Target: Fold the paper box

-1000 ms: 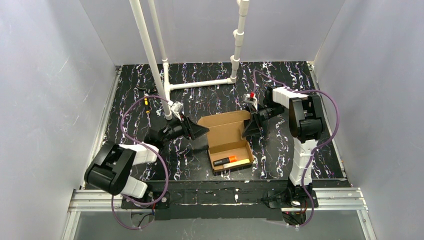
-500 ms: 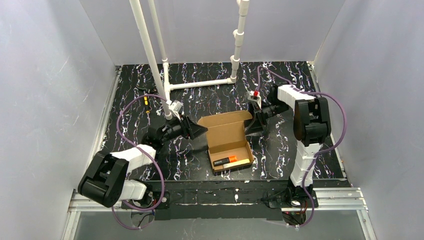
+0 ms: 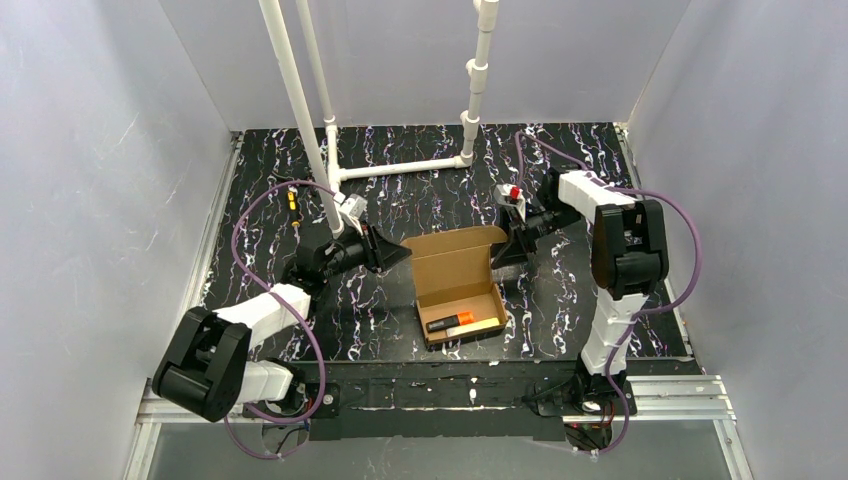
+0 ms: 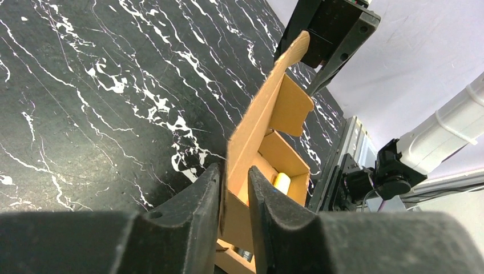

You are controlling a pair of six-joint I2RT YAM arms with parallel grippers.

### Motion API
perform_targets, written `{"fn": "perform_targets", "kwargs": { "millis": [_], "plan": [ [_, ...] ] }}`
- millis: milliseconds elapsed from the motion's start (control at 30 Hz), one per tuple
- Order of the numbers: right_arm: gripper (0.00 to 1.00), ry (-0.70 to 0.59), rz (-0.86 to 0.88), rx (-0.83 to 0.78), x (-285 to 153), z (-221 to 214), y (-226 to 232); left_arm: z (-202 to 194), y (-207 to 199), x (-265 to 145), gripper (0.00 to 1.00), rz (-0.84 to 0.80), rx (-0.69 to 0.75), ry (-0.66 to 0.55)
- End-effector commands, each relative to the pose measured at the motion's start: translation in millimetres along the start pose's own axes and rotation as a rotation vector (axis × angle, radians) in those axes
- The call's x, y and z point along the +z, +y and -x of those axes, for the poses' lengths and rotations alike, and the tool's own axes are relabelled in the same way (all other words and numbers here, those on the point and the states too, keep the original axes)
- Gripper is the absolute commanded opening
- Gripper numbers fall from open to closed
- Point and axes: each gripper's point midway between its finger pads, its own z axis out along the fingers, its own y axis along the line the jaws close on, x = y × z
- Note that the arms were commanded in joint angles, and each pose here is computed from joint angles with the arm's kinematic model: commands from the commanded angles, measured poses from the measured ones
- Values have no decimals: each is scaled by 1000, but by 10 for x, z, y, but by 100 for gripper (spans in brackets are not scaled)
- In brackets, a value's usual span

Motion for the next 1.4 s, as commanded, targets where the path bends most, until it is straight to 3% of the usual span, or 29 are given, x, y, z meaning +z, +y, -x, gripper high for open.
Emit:
{"fn": "perform_targets", "kwargs": {
  "millis": [0, 100, 300, 700, 1100, 1367],
  "plan": [
    [47, 8, -8, -89, -42, 92, 122, 171, -149, -6, 18, -41, 65, -18],
    [46, 13, -11, -117, -48, 97, 146, 192, -197, 1, 6, -59, 82, -13],
    [45, 28, -51, -177, -74, 166, 104, 306, -213, 13, 0, -43, 180, -24],
    [44, 159, -294, -275, -36, 295, -252, 419, -229, 8, 0, -23, 457, -28],
    [49, 216, -291, -303, -88, 244, -159, 125, -188, -127, 0, -19, 744, -8],
    [47, 208, -267, -332, -65, 247, 16, -103, -127, -186, 0, 8, 843, 25]
  ]
}}
